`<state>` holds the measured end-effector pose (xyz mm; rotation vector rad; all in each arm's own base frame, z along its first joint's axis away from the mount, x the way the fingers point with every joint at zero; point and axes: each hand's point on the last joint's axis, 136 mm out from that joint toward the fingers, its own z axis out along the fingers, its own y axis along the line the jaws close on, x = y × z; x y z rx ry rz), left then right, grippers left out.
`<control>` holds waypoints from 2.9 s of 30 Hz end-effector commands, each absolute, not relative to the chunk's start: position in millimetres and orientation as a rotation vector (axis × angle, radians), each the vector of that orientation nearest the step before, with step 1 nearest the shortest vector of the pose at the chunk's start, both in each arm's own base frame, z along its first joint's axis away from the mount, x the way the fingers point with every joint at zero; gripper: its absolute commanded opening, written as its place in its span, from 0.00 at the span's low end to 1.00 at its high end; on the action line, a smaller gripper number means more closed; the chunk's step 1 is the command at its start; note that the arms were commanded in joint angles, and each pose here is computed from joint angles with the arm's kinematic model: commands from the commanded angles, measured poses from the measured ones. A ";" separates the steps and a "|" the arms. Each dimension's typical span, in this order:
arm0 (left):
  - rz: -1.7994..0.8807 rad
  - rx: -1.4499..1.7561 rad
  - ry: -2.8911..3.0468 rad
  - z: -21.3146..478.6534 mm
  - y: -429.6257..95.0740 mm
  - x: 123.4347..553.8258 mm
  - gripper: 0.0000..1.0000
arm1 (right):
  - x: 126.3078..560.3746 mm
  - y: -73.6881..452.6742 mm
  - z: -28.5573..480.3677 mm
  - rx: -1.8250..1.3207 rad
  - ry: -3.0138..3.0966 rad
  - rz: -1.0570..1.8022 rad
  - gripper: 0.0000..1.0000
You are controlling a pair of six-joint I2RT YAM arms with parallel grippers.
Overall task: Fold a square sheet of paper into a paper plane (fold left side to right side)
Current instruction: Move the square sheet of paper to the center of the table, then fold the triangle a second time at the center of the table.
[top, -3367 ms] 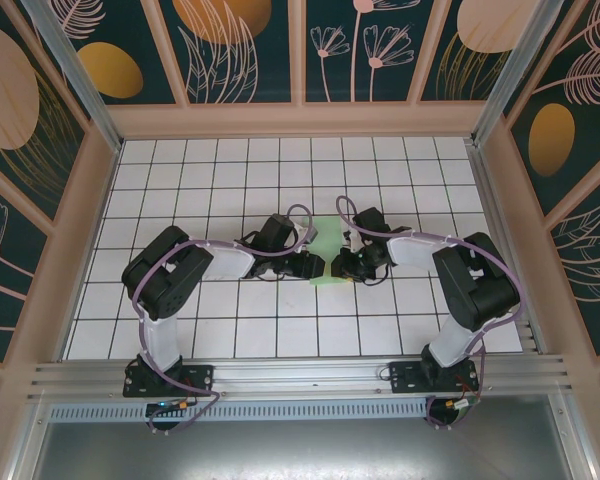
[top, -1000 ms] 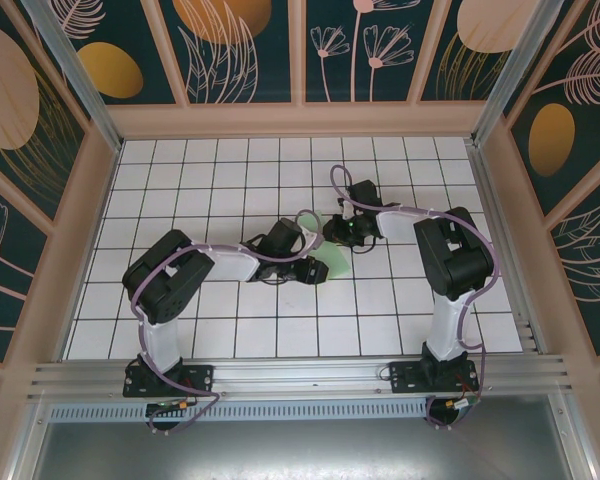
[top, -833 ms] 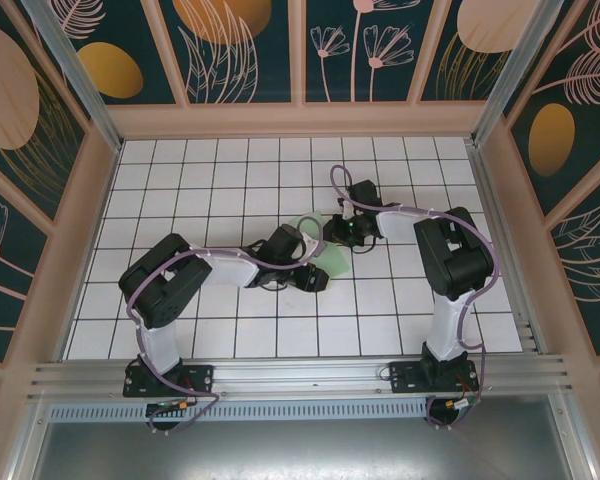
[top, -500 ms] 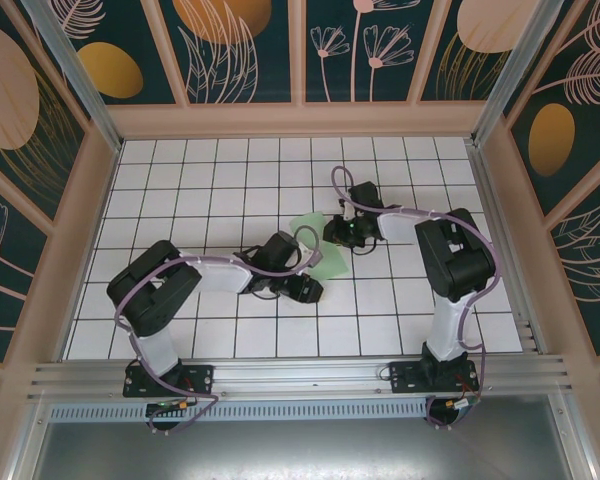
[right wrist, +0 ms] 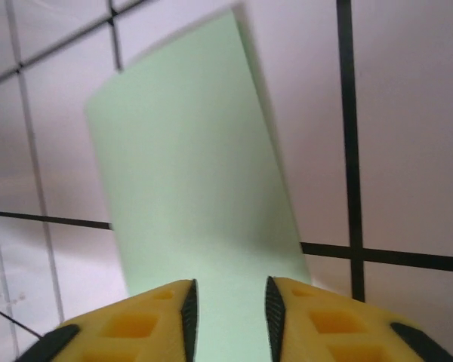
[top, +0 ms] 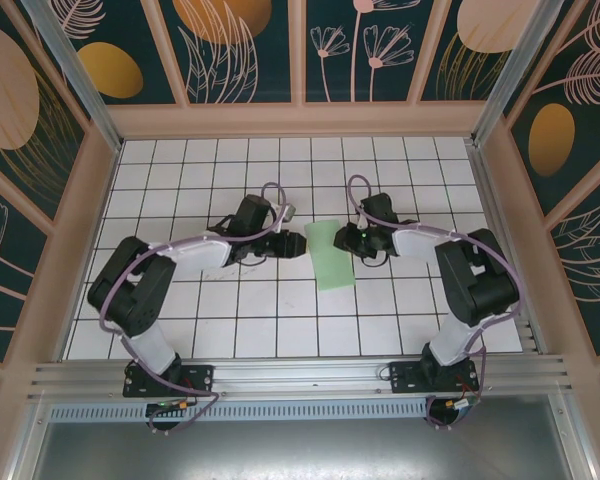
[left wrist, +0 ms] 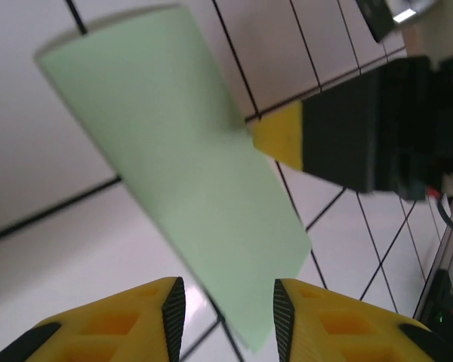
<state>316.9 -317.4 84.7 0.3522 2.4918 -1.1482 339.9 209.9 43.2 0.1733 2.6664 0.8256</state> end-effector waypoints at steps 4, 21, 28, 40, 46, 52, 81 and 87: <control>-1.151 0.316 2.468 81.1 -344.0 361.8 0.39 | 350.1 185.5 89.2 0.138 2.534 0.695 0.48; -0.996 0.296 2.594 12.8 -353.7 397.9 0.38 | 278.1 168.9 75.6 0.171 2.623 0.897 0.68; -1.026 0.340 2.584 13.0 -359.9 397.9 0.37 | 256.7 179.3 56.9 0.294 2.742 1.040 0.65; -1.041 0.349 2.586 12.2 -360.5 394.6 0.37 | 270.6 186.0 40.6 0.324 2.764 1.021 0.58; -1.046 0.346 2.585 13.3 -360.8 395.2 0.37 | 304.3 188.3 46.6 0.280 2.719 0.947 0.58; -1.045 0.350 2.583 14.2 -361.1 394.8 0.37 | 327.9 192.1 37.8 0.250 2.727 0.902 0.58; -1.047 0.360 2.580 15.9 -361.4 393.5 0.37 | 344.0 209.0 50.0 0.105 2.685 1.003 0.48; -1.043 0.357 2.580 16.4 -360.3 393.5 0.37 | 331.4 203.0 43.0 0.203 2.753 1.003 0.49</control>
